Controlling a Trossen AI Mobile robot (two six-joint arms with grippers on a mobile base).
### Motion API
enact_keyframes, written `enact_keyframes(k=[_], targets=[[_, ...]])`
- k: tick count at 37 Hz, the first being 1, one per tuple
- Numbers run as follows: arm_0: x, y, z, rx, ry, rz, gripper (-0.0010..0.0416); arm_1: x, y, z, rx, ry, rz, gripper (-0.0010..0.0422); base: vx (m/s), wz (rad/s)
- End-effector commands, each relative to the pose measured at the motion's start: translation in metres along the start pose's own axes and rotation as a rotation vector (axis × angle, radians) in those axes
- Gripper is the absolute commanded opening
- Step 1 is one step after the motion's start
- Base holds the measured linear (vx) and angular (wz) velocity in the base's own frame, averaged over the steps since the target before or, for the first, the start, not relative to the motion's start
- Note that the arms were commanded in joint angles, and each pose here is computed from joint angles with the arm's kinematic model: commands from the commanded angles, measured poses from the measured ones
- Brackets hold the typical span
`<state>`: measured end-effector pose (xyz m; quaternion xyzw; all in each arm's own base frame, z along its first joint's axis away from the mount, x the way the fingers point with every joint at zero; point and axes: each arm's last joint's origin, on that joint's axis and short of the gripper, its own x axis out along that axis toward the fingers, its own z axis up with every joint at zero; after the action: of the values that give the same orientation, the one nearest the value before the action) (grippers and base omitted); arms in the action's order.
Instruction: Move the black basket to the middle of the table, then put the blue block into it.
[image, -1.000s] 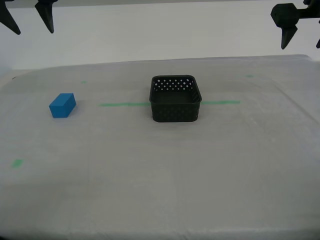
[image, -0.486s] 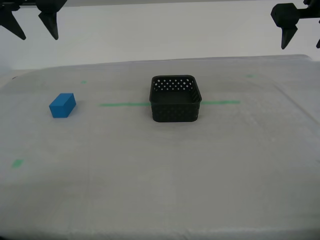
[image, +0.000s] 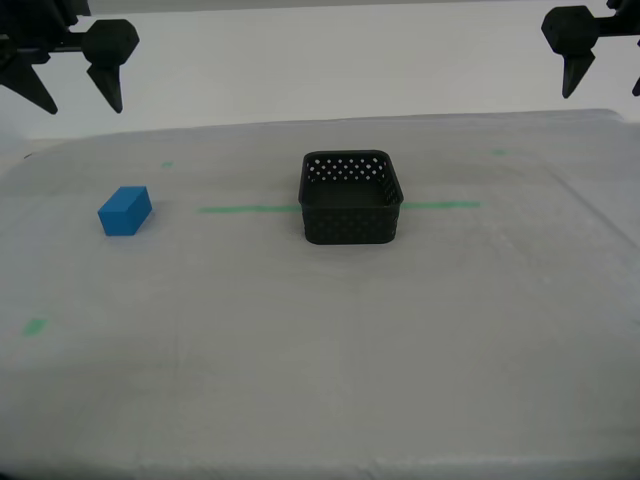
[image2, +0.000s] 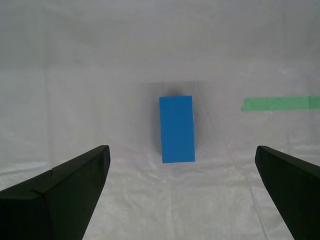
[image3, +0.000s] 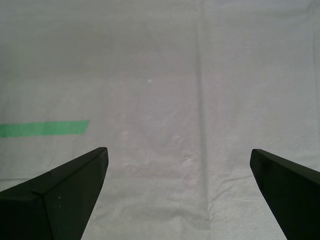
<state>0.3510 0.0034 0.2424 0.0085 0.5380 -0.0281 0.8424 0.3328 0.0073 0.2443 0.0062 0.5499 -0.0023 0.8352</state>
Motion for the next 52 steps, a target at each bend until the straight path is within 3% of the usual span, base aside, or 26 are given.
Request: enact_keyframes(k=[1,9,18,32,52], targets=[[0.0,0.0,0.0,-0.001,0.0,-0.002,0.0399,0.005,0.0,-0.002,-0.012,-0.01,-0.006,0.0401,0.0,0.0],[0.0,0.0,0.0,-0.001,-0.001,-0.002,0.0399,0.019,0.001,-0.008,-0.041,0.017,-0.006,0.0401,0.0,0.0],[0.0,0.0,0.0,-0.001,-0.001,-0.002,0.0399,0.062,0.0,-0.011,-0.049,0.127,-0.063,0.0401,0.0,0.0],[0.0,0.0,0.0,-0.001,-0.004,-0.002,0.0398,0.107,0.0,-0.017,-0.058,0.234,-0.063,0.0401,0.0,0.0],[0.0,0.0,0.0,-0.001,-0.007,-0.002,0.0398,0.156,0.001,-0.006,-0.042,0.309,-0.067,0.0401,0.0,0.0]])
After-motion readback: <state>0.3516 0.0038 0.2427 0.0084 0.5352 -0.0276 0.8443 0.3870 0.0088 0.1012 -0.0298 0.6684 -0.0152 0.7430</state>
